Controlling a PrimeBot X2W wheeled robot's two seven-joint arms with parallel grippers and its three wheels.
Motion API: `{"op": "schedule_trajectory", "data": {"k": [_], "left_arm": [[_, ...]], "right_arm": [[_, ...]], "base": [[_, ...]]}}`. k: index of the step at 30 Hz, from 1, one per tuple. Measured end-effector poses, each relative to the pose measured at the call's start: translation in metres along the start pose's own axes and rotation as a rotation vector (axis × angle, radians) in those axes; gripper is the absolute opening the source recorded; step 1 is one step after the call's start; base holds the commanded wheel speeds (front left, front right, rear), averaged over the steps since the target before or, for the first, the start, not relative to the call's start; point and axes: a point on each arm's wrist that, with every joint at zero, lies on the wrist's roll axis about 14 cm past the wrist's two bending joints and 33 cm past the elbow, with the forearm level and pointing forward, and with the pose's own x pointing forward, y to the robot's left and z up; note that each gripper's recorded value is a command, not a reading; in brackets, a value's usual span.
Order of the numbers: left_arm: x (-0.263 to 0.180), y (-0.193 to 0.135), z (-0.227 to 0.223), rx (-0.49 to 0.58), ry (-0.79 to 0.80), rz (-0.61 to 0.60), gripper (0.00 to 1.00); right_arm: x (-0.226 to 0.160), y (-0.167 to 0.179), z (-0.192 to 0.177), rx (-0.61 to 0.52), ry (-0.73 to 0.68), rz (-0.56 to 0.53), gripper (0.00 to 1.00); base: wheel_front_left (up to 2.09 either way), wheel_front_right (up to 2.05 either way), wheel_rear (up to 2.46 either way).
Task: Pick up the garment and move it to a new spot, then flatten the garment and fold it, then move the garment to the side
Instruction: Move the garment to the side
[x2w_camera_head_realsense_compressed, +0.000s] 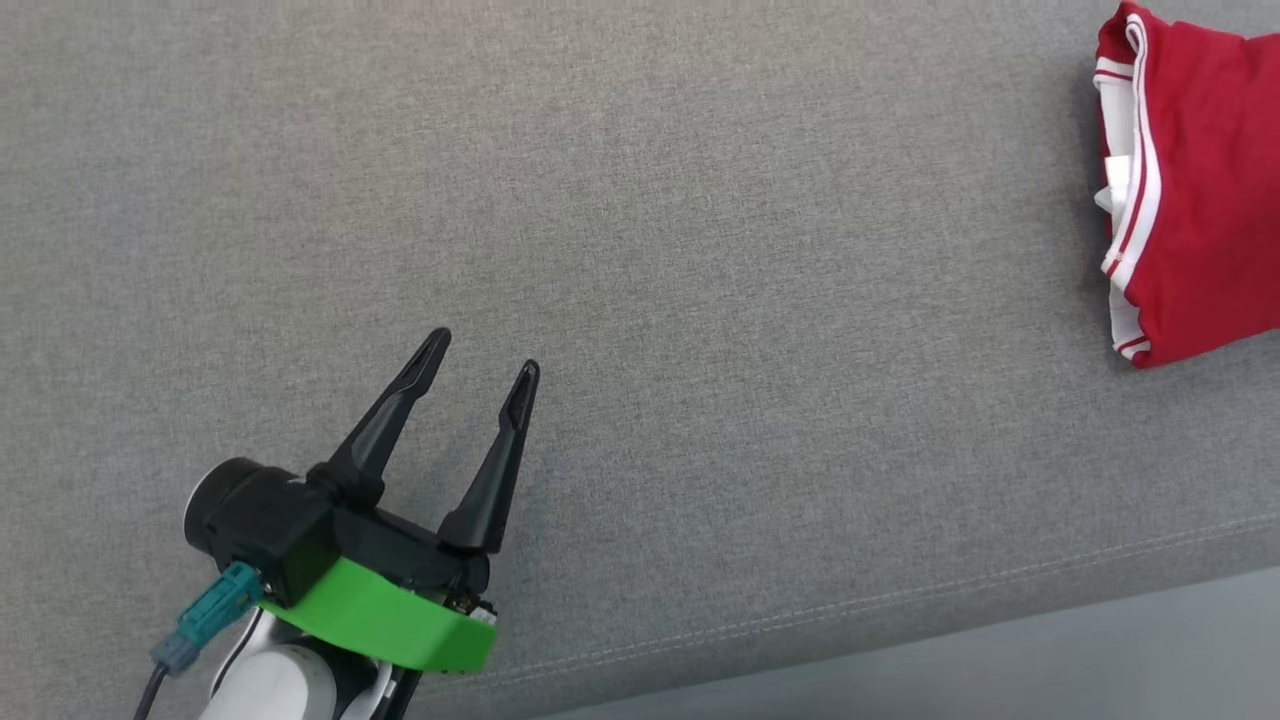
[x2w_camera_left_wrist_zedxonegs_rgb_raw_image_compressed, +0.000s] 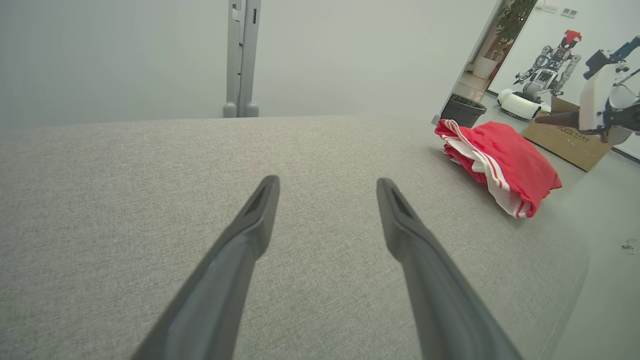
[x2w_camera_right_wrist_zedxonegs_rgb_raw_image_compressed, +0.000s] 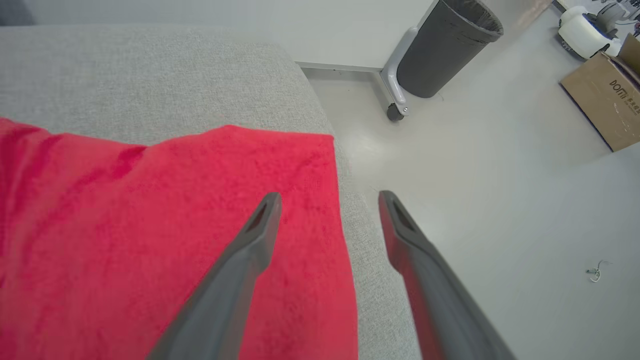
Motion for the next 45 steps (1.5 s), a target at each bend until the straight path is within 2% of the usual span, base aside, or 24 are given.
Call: {"op": "schedule_trajectory", "data": {"k": [6,12,14,15,25,28,31,45], "left_arm": [[-0.001,-0.006,0.009,-0.023,-0.035,0.005,1.0],[-0.008,0.002,0.023,-0.027,-0.075,0.061,1.0],[-0.012,0.007,0.027,-0.024,-0.085,0.094,1.0],[-0.017,0.012,0.032,-0.027,-0.097,0.13,1.0],[-0.059,0.04,0.054,-0.014,-0.16,0.321,1.0],[-0.077,0.052,0.057,0.0,-0.168,0.401,1.0],[-0.092,0.06,0.057,0.009,-0.171,0.462,1.0],[-0.127,0.072,0.052,0.048,-0.154,0.56,1.0]], "right_arm": [[-0.017,0.022,0.042,0.025,-0.135,0.077,1.0],[-0.044,0.039,0.077,0.048,-0.277,0.157,1.0],[-0.054,0.051,0.082,0.061,-0.314,0.199,1.0],[-0.065,0.069,0.085,0.08,-0.345,0.252,1.0],[-0.114,0.108,0.084,0.145,-0.47,0.378,1.0],[-0.126,0.114,0.08,0.115,-0.506,0.39,1.0],[-0.139,0.132,0.073,0.162,-0.523,0.431,1.0],[-0.182,0.175,0.063,0.25,-0.612,0.533,1.0]], "base": [[0.0,0.0,0.0],[0.0,0.0,0.0],[0.0,0.0,0.0],[0.0,0.0,0.0],[0.0,0.0,0.0],[0.0,0.0,0.0],[0.0,0.0,0.0],[0.0,0.0,0.0]]}}
